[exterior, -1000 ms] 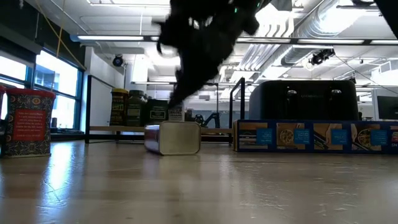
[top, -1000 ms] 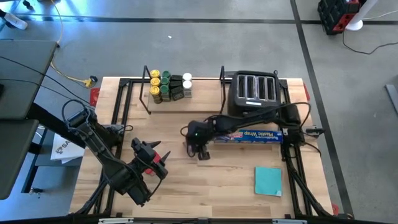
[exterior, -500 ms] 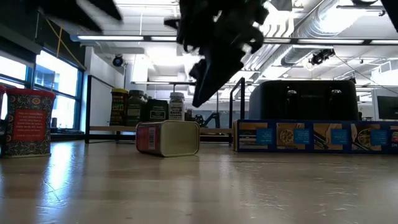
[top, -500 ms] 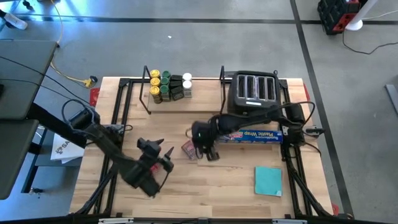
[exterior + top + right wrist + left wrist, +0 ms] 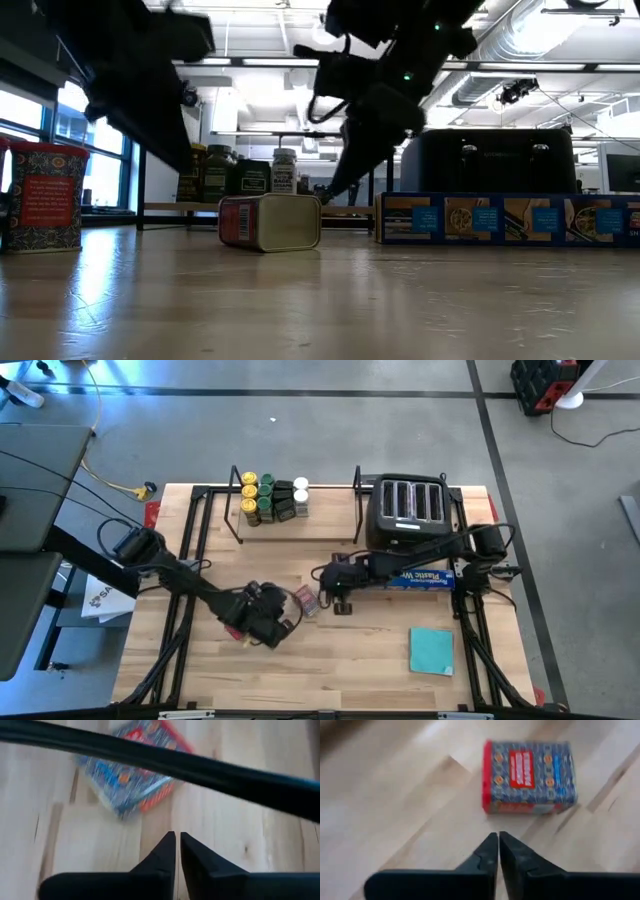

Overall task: Shelf spices
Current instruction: Put the right red seasoning container on the shelf

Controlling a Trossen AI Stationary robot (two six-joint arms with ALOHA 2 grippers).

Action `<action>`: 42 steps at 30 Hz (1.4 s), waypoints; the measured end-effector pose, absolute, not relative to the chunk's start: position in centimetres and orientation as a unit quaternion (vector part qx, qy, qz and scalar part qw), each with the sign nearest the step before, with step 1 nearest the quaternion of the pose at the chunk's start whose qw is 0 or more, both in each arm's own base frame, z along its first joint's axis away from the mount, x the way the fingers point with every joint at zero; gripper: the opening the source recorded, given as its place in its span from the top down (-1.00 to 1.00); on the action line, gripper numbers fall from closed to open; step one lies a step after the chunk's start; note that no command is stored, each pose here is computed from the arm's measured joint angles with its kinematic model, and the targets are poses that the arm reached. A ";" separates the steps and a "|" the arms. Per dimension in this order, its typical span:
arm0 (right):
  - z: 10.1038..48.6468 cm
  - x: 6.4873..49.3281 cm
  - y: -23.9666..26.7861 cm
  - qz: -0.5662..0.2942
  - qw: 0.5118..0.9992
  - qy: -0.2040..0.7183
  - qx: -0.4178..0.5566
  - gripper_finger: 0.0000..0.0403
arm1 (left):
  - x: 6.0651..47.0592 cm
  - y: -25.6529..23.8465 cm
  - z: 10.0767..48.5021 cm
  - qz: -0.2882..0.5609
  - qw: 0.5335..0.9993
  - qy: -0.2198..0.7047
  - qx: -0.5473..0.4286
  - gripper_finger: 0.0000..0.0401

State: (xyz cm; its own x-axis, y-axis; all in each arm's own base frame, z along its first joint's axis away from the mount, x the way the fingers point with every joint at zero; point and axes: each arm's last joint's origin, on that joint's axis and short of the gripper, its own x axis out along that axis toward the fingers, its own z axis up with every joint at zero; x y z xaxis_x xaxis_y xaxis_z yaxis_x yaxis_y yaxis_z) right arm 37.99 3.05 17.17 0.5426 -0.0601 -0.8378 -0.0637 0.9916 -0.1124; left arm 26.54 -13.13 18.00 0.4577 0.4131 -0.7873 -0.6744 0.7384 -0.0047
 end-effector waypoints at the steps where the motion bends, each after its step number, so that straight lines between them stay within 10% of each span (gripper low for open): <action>1: 17.1 38.1 2.7 -0.006 0.882 0.469 -0.053 0.93 | 26.8 -12.7 17.6 0.315 0.836 0.416 -0.168 0.96; 25: 13.7 40.5 0.4 0.009 0.901 0.429 0.055 1.00 | 28.5 -7.1 13.3 0.227 0.860 0.400 -0.219 1.00; 42: 15.8 40.5 5.2 -0.036 0.905 0.403 -0.129 1.00 | 27.5 -10.9 16.7 0.303 0.878 0.366 -0.058 1.00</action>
State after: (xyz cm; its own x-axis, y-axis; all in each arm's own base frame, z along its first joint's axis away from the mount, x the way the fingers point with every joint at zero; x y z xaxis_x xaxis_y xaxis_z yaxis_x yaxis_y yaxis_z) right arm 40.54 5.17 15.76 0.6729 -0.1695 -0.7200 -0.0380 0.9642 -0.2625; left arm 27.47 -10.87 16.67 0.5479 0.4892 -0.6786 -0.5746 0.8096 0.1197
